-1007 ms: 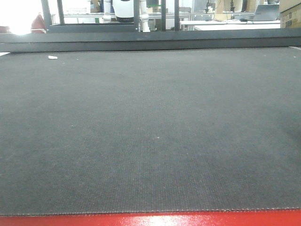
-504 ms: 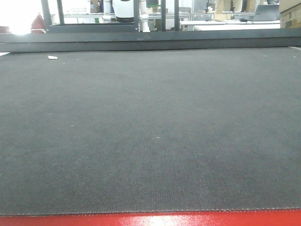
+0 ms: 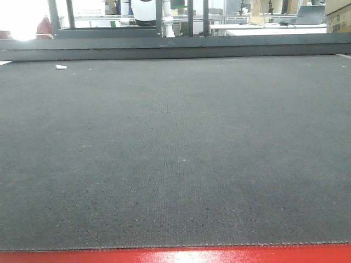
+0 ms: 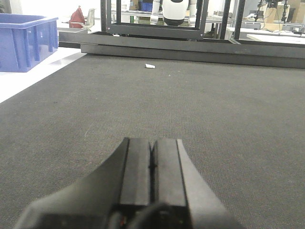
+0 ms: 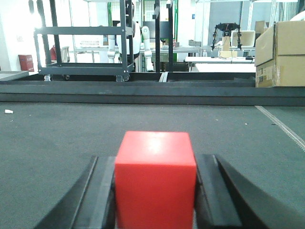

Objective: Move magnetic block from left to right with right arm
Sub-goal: 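Hold the red cube raised in the right gripper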

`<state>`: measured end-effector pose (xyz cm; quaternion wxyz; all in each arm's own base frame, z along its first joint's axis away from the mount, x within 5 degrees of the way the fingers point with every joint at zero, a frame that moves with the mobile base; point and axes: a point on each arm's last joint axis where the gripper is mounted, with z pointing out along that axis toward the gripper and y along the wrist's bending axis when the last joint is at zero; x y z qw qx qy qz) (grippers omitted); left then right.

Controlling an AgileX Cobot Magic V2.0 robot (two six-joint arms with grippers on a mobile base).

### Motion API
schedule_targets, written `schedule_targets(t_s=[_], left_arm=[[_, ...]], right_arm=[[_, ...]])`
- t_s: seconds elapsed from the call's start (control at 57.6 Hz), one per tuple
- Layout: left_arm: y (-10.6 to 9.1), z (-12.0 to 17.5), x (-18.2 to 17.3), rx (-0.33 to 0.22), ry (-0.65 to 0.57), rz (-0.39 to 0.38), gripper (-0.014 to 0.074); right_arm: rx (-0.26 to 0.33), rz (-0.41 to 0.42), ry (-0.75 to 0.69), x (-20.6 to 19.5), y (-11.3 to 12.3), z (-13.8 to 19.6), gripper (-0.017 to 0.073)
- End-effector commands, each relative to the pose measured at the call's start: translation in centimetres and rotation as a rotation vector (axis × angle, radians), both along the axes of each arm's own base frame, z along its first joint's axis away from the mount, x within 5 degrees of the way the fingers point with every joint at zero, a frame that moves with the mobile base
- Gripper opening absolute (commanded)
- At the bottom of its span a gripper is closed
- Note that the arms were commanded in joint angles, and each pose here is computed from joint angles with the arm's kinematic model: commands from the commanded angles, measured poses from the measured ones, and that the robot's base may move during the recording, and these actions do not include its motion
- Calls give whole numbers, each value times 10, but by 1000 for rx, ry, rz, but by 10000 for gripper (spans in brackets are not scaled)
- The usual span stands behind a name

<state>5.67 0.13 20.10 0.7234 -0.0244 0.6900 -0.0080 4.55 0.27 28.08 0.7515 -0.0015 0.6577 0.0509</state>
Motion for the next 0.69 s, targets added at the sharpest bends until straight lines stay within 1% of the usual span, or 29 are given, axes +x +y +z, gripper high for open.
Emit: schedule_targets(t_s=[0.0, 0.677], left_arm=[[0, 5, -1, -8, -87, -2, -126], [0, 5, -1, -8, -87, -2, -126]], right_arm=[[-15, -5, -116, -3, 0, 17, 278], [-14, -4, -125, -3, 0, 18, 278]])
